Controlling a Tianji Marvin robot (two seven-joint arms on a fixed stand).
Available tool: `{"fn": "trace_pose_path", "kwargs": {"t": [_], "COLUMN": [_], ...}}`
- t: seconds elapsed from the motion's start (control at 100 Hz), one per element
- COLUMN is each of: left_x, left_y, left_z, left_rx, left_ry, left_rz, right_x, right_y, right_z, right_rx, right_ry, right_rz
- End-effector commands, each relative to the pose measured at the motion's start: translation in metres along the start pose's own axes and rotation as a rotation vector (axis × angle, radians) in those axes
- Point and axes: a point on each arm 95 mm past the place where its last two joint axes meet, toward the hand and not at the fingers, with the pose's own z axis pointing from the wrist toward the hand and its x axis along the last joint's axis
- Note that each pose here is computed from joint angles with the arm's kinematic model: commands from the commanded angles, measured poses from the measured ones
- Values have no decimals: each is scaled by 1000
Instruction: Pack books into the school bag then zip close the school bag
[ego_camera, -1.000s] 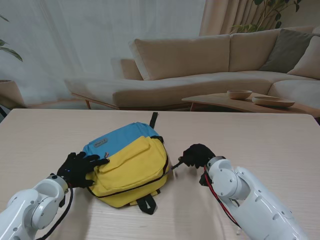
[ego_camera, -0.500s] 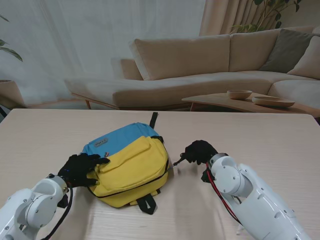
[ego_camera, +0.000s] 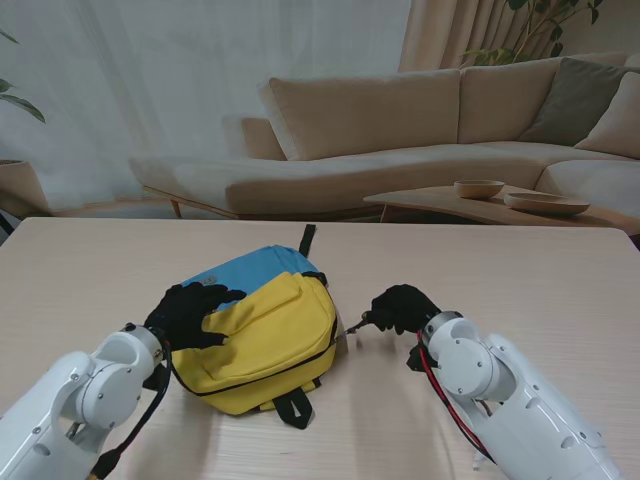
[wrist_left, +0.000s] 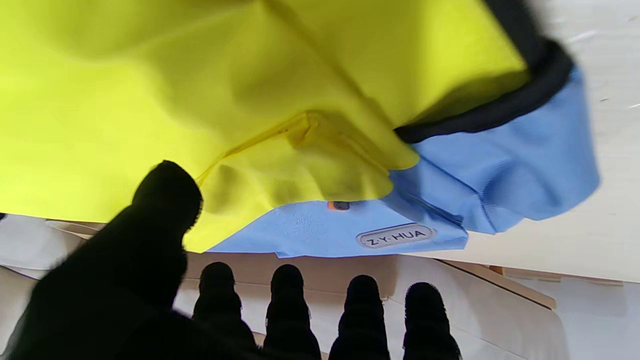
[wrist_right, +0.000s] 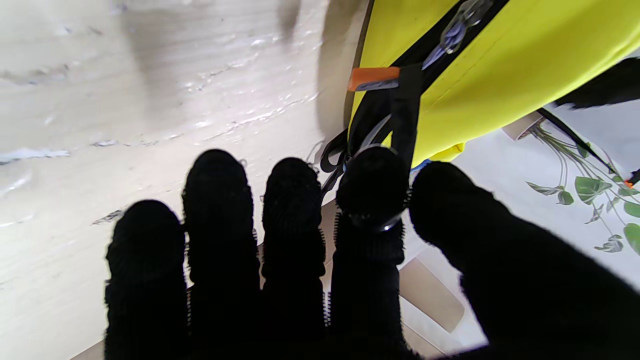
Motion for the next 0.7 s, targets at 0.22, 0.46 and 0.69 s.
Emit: {"fn": "trace_pose_path", "kwargs": {"t": [0.22, 0.46, 0.69], "left_x": [21, 23, 16], "left_y": [19, 36, 57], "left_z": [32, 32, 20], "left_rx": [-108, -200, -295], "left_ry": [-91, -88, -6], "left_rz": [-50, 7, 136], "right_x": [1, 5, 5], "right_y": [-9, -3, 12], "right_z": [-20, -20, -14], "right_rx": [48, 32, 29], "right_ry": [54, 70, 47], "right_rz": [5, -2, 28]}}
